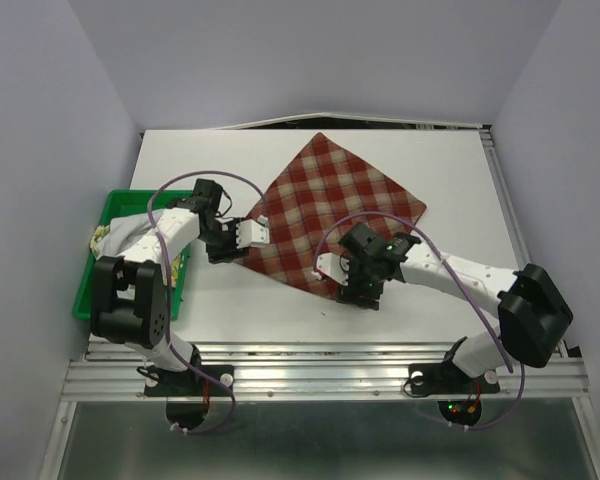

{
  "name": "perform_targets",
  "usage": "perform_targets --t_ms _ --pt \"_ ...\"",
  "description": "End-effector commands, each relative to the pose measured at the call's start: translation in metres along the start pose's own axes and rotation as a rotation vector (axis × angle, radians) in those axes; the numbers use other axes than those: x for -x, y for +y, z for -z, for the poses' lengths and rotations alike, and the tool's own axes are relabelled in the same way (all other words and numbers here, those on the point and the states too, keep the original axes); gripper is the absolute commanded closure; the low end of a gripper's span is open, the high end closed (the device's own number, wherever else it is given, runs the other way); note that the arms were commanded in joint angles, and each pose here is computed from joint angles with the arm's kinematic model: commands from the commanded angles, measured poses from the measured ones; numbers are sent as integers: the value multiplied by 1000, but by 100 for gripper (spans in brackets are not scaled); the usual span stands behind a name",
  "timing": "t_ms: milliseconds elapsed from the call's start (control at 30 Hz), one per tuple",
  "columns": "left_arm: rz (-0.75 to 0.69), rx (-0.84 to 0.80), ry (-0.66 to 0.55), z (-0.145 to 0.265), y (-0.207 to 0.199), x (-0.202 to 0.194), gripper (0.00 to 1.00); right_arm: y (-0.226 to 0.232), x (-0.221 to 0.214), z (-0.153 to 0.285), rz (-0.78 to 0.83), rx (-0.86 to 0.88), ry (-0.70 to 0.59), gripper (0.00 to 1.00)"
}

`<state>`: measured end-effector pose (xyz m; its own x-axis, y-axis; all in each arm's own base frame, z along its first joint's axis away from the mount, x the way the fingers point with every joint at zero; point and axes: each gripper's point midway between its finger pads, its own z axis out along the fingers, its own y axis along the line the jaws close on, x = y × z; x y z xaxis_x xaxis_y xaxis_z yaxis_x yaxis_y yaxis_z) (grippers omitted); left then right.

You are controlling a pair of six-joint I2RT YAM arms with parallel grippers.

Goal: Fold and stack the skirts
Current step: Fold the skirt

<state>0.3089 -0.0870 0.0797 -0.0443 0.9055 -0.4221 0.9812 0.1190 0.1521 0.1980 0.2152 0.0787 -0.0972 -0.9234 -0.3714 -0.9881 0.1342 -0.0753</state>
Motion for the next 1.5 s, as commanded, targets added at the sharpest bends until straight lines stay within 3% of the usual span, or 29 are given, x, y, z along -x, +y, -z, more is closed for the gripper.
perform_targets --t_ms 0,433,533,633,733,767,833,867,967,1067,1467 --pt "-250 67 -1 -4 6 -4 44 5 -10 -11 26 -19 31 31" --pt "-383 55 75 -34 8 -29 48 2 -23 -51 -7 -123 52 41" --pt "-409 36 95 -41 4 -37 50 -6 -32 -56 -20 -172 89 51" --pt "-431 25 120 -48 0 -46 54 -6 -37 -58 -34 -188 101 71" --pt "-454 15 123 -51 -4 -49 58 -5 -33 -55 -57 -184 86 81" --pt "-460 16 121 -50 -5 -49 59 -5 -30 -53 -61 -181 76 90" --pt "-468 34 124 -51 -5 -50 67 -8 -20 -46 -62 -193 41 97" --pt "-465 53 126 -48 -3 -49 76 -9 -17 -44 -66 -197 28 99" --pt "-424 87 104 -40 1 -44 92 -4 -1 -35 -95 -167 -36 99" --pt "-363 132 39 -17 10 -31 100 6 12 -25 -121 -106 -82 99" --pt "-284 241 11 41 10 -25 100 33 22 1 -117 23 -137 99"
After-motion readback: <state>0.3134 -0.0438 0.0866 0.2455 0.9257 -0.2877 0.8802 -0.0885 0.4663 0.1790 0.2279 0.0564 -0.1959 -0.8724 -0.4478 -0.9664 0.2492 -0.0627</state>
